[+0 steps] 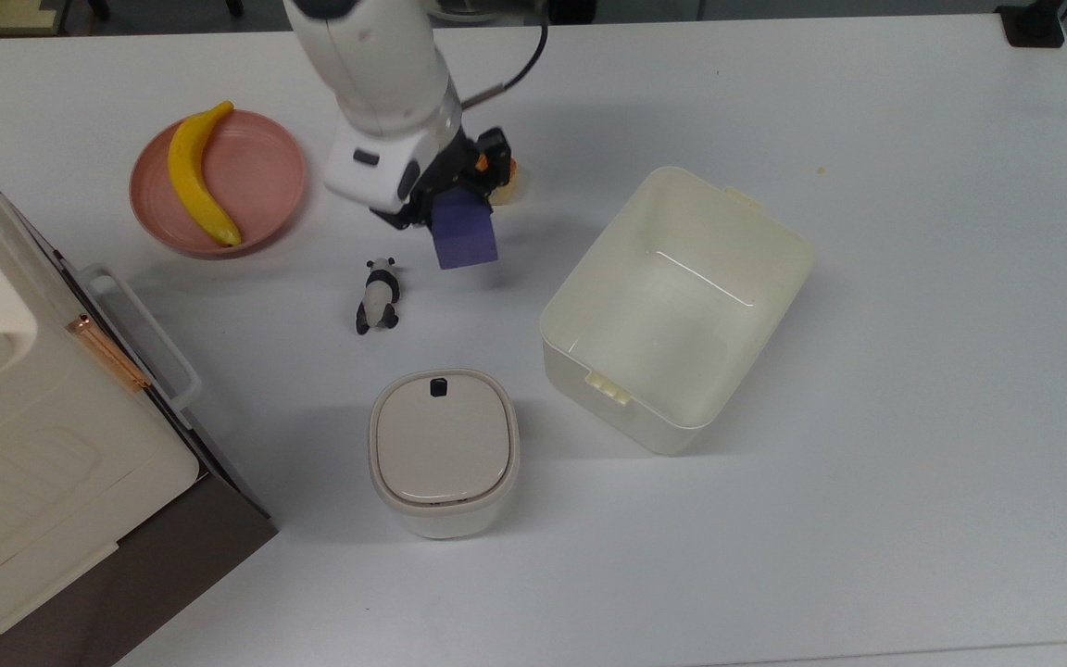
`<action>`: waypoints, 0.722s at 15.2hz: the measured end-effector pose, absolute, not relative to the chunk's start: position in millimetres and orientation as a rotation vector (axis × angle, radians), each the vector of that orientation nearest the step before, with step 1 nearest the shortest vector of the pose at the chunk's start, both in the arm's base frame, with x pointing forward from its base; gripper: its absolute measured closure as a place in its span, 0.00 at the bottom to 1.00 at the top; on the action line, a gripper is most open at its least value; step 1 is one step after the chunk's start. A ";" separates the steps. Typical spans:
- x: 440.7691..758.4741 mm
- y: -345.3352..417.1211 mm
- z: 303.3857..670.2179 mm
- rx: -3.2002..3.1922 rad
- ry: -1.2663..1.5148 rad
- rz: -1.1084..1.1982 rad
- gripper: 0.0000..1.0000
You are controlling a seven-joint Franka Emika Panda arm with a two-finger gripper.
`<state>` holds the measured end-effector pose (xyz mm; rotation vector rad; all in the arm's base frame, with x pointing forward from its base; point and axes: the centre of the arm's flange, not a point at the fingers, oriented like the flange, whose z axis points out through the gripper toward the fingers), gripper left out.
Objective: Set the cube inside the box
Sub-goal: 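Lift the purple cube and carry it over the translucent box, then lower the cube into the box and open the gripper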
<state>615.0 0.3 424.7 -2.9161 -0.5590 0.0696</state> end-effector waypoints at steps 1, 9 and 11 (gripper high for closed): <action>616.4 4.6 440.4 -2.902 -0.561 0.034 0.42; 633.8 96.5 493.5 -2.788 -0.350 -0.166 0.41; 636.3 127.4 487.3 -2.788 -0.281 -0.184 0.37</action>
